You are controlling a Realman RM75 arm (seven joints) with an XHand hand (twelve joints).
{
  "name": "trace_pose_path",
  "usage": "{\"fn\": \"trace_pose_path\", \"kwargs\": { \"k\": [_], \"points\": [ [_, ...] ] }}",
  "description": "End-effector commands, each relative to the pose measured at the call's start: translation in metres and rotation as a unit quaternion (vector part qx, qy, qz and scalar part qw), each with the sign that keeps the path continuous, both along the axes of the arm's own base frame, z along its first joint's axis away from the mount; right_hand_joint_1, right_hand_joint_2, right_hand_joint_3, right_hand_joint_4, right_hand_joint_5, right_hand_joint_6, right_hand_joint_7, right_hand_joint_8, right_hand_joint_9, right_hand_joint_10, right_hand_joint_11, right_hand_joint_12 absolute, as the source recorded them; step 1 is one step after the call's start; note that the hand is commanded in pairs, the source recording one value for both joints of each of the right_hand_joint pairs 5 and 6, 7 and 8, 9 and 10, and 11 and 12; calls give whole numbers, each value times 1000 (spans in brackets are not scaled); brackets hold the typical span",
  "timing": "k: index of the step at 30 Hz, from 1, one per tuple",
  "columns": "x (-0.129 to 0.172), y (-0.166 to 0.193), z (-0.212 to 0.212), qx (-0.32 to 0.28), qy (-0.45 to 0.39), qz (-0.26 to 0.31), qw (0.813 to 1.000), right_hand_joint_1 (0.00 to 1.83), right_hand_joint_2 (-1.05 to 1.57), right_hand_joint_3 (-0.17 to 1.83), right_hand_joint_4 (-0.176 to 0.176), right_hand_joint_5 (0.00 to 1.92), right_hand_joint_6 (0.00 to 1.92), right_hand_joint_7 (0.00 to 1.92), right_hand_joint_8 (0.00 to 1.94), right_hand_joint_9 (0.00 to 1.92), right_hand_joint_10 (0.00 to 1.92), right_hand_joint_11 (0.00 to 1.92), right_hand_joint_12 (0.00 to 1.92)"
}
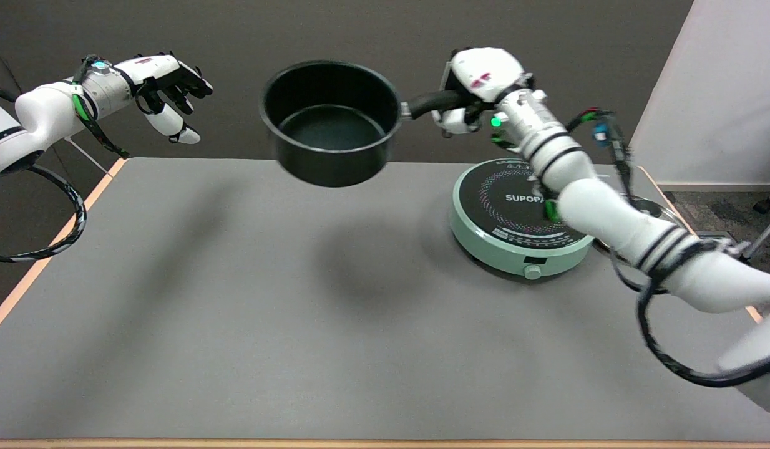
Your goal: Pick up the pot.
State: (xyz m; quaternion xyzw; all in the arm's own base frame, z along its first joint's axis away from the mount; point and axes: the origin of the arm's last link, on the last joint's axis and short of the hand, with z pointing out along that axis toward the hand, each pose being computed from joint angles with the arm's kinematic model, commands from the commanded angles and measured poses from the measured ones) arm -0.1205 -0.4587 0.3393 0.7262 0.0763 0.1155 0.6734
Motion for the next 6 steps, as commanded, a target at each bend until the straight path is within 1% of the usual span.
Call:
{"fn": "trace_pose_path", "kwargs": {
  "k": [1,4,6],
  "points": [
    [28,82,108,-82,32,-5,996,912,1418,834,-101,1567,1567,1567,1567,1567,1567,1567,1567],
    [26,95,123,-98,39,-14,994,912,1419,831,-101,1568,1568,1568,1568,1568,1568,1568,1568],
    [31,103,133,-110,43,-10,993,912,1422,817,-102,1569,1569,1569,1569,1569,1569,1569,1569]
  ]
}}
